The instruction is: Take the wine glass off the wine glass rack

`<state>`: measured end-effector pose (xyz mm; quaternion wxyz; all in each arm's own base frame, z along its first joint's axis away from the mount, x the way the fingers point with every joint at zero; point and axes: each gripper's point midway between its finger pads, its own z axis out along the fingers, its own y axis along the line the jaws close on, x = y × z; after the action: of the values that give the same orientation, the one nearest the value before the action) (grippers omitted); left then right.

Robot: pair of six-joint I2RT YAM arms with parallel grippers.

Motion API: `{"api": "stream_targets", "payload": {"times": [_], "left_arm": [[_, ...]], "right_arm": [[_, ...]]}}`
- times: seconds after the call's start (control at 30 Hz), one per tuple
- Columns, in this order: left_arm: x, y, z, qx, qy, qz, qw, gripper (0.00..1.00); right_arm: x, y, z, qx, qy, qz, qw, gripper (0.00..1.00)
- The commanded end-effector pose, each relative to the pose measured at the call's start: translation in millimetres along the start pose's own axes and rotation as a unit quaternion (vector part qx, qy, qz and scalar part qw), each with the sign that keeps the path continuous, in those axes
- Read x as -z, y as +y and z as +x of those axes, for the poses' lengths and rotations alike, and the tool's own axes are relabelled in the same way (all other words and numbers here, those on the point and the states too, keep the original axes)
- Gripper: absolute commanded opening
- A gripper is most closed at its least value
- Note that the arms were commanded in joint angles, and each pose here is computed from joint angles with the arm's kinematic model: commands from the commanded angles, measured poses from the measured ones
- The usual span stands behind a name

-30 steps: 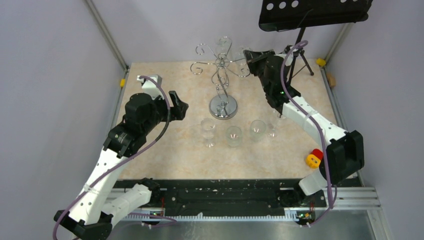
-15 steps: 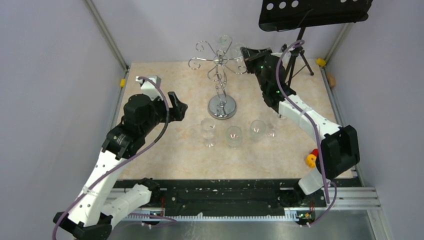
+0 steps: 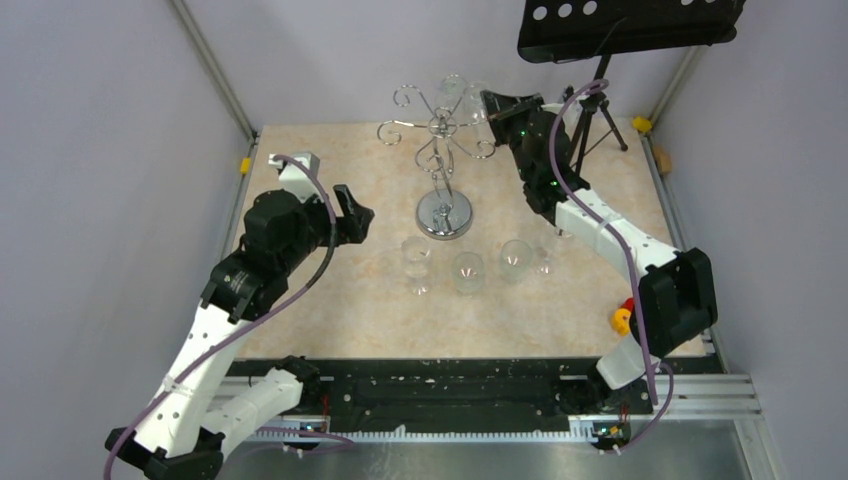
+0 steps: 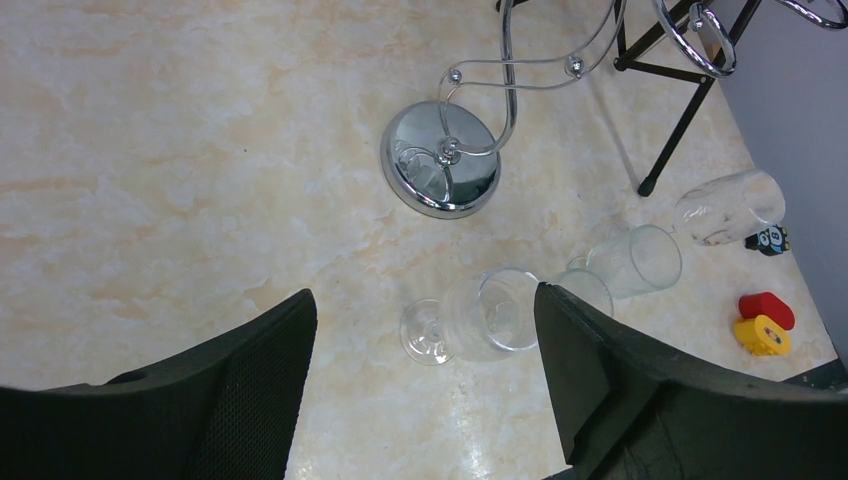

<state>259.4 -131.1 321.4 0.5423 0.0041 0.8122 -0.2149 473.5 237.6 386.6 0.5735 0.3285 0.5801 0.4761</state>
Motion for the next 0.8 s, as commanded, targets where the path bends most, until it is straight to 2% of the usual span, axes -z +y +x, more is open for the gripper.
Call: {"api": "stream_targets", "payload": {"times": [0.0,0.5,0.77], "left_arm": [[3.9,-2.7,-8.9,0.005,-0.018,0.007,1.0,0.83],[6.8,-5.4,-10.1,0.008,-0.02,0.013,1.0,0.83],[8.6,-6.7,-11.2,0.01,-0.022,0.017,1.0,0.83]], "right_arm": [[5.6,74.9,-45.5,-0.029,-0.07,-0.101,0.992,0.0],[18.6,72.8,-95.7,-0.028,-0.143,-0.093,0.985,0.0],[32.1,65.0,-109.6,-0.036,-0.156,-0.066,0.985,0.0]]}}
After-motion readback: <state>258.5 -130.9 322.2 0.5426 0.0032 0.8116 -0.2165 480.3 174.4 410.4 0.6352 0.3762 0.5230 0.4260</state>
